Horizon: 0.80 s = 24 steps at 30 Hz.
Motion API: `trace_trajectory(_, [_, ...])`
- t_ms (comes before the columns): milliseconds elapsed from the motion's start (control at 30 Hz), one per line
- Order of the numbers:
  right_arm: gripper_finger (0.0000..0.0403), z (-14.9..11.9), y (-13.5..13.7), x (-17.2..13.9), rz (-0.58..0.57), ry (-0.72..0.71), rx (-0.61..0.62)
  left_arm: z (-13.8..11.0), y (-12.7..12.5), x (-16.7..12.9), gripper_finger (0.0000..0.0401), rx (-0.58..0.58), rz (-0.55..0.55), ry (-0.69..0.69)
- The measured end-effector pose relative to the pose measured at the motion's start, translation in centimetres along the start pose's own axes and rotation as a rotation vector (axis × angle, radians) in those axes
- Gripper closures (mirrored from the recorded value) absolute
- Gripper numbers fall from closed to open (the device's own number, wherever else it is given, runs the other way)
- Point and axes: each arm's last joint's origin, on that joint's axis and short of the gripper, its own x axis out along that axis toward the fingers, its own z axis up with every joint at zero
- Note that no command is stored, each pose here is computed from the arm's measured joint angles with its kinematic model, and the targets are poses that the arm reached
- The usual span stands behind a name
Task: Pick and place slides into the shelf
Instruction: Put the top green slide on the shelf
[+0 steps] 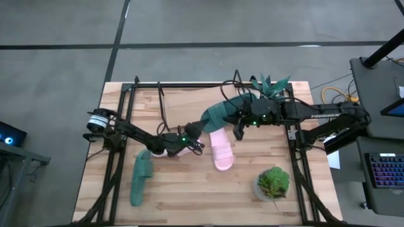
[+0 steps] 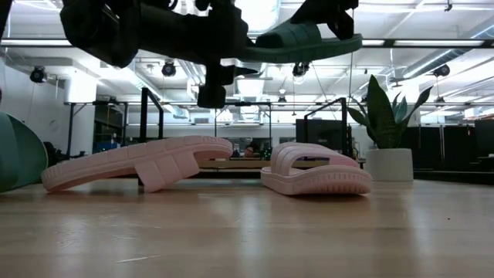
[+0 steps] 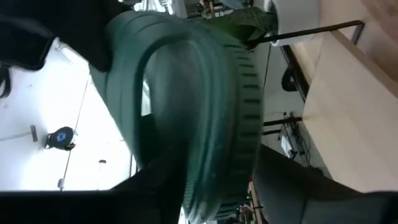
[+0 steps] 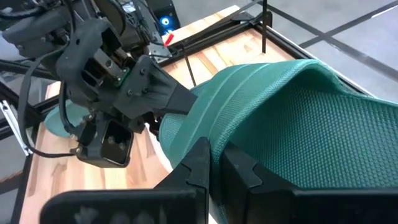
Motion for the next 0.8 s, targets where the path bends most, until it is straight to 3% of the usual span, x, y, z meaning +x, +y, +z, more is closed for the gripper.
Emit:
trace_trajectory(233, [0.0390,0.00,0.00,0.01,-0.003,-0.001,-0.004,0.04,0.19,0.10,0.0380,-0.005,0.000,0.013])
trace_trajectory(500, [0.0385,0.16,-0.23,0.02,-0.091,-0.042,-0.061,0.01,0.57,0.24,0.0381,-0.023,0.000,0.058])
trace_trajectory(800, [0.0321,0.40,-0.27,-0.06,-0.112,-0.069,-0.115,-0.33,0.45,0.25,0.0381,-0.031,-0.017,0.137])
